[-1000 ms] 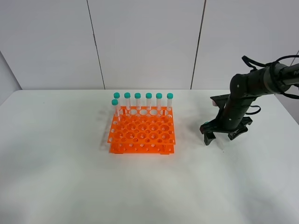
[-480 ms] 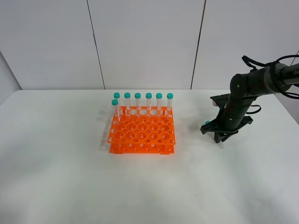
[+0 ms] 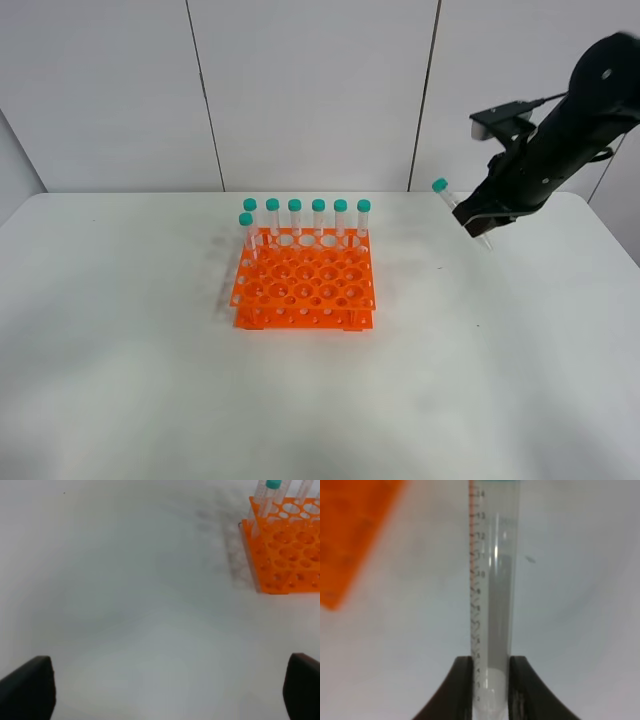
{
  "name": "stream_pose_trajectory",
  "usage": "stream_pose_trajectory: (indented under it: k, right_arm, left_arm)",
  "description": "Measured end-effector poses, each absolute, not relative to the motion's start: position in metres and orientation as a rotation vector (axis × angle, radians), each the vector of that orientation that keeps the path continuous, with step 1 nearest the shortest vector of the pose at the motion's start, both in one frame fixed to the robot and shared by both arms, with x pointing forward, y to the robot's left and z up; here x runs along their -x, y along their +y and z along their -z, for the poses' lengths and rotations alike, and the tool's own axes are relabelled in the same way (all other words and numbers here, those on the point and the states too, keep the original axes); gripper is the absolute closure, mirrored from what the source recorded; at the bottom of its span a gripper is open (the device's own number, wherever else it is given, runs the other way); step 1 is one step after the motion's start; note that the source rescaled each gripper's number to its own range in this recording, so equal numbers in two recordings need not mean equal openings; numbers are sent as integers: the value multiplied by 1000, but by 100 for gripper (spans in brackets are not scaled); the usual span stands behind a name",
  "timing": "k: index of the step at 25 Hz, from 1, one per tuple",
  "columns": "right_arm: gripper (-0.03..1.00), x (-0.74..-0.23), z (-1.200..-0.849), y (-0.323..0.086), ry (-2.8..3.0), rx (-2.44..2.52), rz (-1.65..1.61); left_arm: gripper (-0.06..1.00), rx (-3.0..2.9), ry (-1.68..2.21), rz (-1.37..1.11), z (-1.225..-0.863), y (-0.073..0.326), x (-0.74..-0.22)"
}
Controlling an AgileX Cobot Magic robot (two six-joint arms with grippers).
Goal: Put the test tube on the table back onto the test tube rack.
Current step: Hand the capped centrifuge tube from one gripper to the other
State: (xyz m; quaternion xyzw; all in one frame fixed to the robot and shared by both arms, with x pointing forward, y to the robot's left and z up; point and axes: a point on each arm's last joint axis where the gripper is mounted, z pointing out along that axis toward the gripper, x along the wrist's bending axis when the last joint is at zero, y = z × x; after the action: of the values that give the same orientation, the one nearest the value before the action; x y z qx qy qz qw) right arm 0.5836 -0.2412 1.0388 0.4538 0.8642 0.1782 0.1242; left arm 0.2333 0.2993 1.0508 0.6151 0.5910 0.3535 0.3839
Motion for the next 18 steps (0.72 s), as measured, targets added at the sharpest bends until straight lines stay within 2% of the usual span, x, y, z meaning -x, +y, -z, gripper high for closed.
stream_pose_trajectory:
  k: [3, 8, 13, 18]
  right_arm:
    - [94, -569, -1061, -233, 2582, -1202, -668]
    - [94, -560, -1067, -204, 2731, -967, -971]
    - [94, -548, -1064, -161, 2833, -664, -1035]
    - [94, -546, -1049, -137, 2895, -566, -985]
  left_arm:
    - [-6, -1568, 1506, -901, -1051, 299, -233]
    - [-6, -1568, 1506, -901, -1051, 299, -233]
    - [-6, -1568, 1506, -901, -1051, 299, -233]
    - [-6, -1568, 1506, -901, -1051, 299, -233]
